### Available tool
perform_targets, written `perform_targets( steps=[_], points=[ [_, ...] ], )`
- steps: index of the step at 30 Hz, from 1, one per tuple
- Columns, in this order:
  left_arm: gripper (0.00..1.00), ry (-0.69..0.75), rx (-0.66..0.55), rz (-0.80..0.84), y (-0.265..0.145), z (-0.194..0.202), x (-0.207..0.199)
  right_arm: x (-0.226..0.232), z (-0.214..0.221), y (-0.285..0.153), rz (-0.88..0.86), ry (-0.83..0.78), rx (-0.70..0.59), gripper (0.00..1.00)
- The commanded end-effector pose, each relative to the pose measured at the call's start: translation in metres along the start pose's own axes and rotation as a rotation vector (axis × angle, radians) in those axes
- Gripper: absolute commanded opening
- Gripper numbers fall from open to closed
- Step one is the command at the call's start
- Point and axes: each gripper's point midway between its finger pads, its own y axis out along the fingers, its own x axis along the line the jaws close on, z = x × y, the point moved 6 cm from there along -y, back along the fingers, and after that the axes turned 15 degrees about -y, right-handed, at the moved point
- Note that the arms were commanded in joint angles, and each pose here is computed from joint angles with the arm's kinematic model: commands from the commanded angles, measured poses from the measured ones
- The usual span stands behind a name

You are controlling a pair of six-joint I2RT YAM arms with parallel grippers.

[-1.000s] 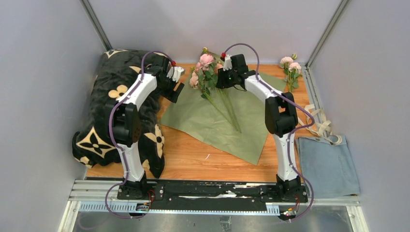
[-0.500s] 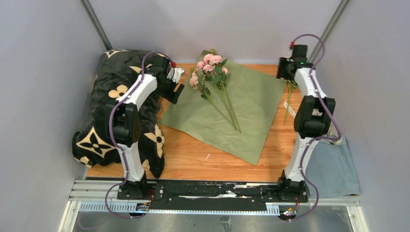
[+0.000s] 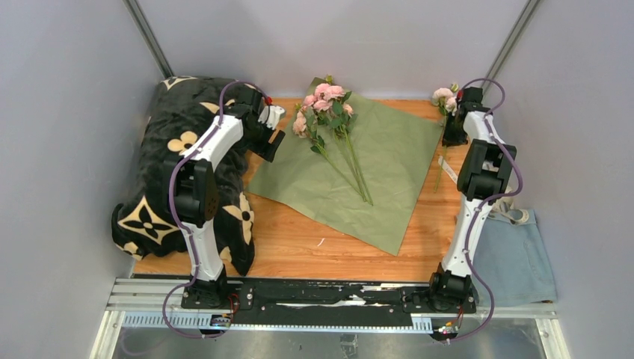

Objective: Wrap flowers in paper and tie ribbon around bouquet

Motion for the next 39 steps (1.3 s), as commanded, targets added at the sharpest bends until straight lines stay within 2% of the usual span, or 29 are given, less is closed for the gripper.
perform_targets(
  steps=[1,2,3,6,9,12,15,17,21,23,26,29,32,34,37,39],
  points=[
    [0.79,-0.018,0.006,0.003,0.003,-0.001,0.001,-0.002,0.031,0.016,0.005,-0.01,0.136,0.1],
    [0.8,-0.015,0.004,0.002,0.002,-0.001,0.001,-0.005,0.029,0.01,0.022,-0.015,0.138,0.02],
    [0.79,-0.012,0.004,0.0,0.001,0.0,0.002,-0.008,0.025,0.003,0.046,-0.022,0.131,0.0],
    [0.79,-0.004,0.001,-0.004,-0.002,0.0,0.002,-0.024,0.004,-0.04,0.176,-0.032,0.068,0.0],
    [0.79,-0.001,-0.003,-0.001,-0.003,0.0,0.001,-0.024,-0.026,-0.102,0.231,-0.027,-0.084,0.0],
    [0.79,0.002,0.0,-0.001,-0.002,0.001,0.001,0.012,-0.048,-0.16,0.168,-0.1,-0.317,0.0],
    [0.79,0.006,0.006,-0.008,-0.002,0.002,0.002,0.093,-0.055,-0.191,-0.07,-0.25,-0.573,0.0],
    [0.79,0.009,0.014,-0.012,-0.003,0.003,0.003,0.152,-0.049,-0.19,-0.231,-0.328,-0.609,0.0],
    [0.79,0.037,0.046,-0.028,-0.01,0.011,0.005,0.248,-0.037,-0.169,-0.49,-0.387,-0.548,0.0],
    [0.79,0.065,0.077,-0.031,-0.016,0.021,0.005,0.284,-0.034,-0.156,-0.557,-0.407,-0.499,0.0],
    [0.8,0.108,0.151,-0.013,-0.023,0.049,0.002,0.32,-0.028,-0.135,-0.568,-0.445,-0.436,0.01],
    [0.81,0.127,0.216,0.01,-0.028,0.074,-0.001,0.334,-0.02,-0.112,-0.571,-0.428,-0.341,0.15],
    [0.84,0.157,0.285,0.057,-0.034,0.096,-0.009,0.33,-0.019,-0.108,-0.563,-0.436,-0.303,0.48],
    [0.85,0.204,0.314,0.076,-0.038,0.108,-0.017,0.319,-0.024,-0.118,-0.524,-0.467,-0.297,0.6],
    [0.86,0.316,0.349,0.067,-0.04,0.123,-0.032,0.276,-0.029,-0.132,-0.378,-0.454,-0.294,0.65],
    [0.87,0.413,0.365,0.05,-0.043,0.13,-0.045,0.234,-0.028,-0.134,-0.287,-0.367,-0.279,0.65]
  ],
)
